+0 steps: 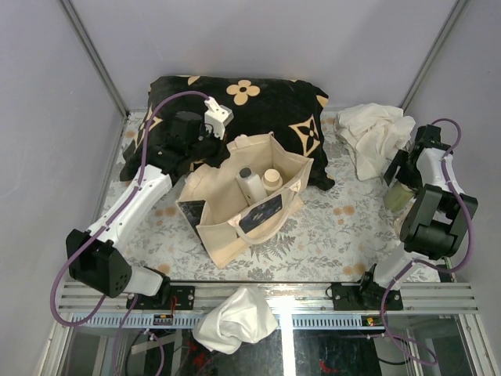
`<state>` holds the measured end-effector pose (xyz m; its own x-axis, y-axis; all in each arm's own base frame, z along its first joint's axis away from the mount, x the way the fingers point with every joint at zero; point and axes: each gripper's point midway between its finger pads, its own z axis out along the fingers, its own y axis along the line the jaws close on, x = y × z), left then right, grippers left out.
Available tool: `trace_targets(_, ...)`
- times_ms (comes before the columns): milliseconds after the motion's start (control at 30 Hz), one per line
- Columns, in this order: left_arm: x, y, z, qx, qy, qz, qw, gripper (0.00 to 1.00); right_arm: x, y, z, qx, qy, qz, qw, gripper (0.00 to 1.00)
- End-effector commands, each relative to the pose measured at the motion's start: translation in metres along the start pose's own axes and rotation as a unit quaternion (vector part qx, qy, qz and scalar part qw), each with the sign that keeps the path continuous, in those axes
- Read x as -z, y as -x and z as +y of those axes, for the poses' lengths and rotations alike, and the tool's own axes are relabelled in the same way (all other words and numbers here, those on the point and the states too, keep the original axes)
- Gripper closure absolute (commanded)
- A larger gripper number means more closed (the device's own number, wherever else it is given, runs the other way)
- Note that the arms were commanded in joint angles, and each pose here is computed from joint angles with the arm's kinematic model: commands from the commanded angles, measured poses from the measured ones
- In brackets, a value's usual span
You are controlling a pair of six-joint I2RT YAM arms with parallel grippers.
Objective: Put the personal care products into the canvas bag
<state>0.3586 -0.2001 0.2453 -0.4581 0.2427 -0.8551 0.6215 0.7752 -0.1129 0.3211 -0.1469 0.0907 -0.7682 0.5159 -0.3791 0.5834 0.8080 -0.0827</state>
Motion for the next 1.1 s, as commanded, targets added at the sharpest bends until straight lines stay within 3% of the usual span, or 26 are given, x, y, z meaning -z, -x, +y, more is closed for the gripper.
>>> trace_targets(0,-0.005,-0.006,0.006,0.0,0.004,0.011,1.0,1.0,-0.002,0.018,0.0,-0.011,0.02,-0.019,1.0,0.09)
trace_targets(133,-0.007,-0.005,0.006,0.0,0.004,0.012,1.0,1.0,-0.004,0.018,0.003,-0.012,0.031,-0.01,0.999,0.2)
trace_targets(333,-0.01,-0.003,0.007,0.002,0.004,0.014,1.0,1.0,-0.005,0.014,0.006,-0.01,0.04,-0.001,0.999,0.63)
trace_targets(433,-0.01,-0.004,0.008,0.002,0.003,0.015,1.0,1.0,-0.003,0.012,0.007,-0.008,0.044,0.003,0.999,0.75)
trace_targets(533,-0.013,-0.005,0.008,0.004,0.002,0.019,1.0,1.0,0.001,0.011,0.007,-0.008,0.047,0.0,0.999,0.83)
trace_targets(833,-0.013,0.0,0.005,0.007,-0.004,0.014,1.0,1.0,0.026,0.025,0.015,-0.007,0.08,-0.027,0.996,0.94)
trace_targets(900,-0.014,0.001,0.005,0.009,-0.006,0.012,1.0,1.0,0.044,0.036,0.018,-0.008,0.094,-0.054,0.994,1.0)
trace_targets(1067,-0.017,0.002,0.004,0.01,-0.012,0.011,1.0,1.0,0.095,0.065,0.033,0.004,0.126,-0.123,0.984,1.0)
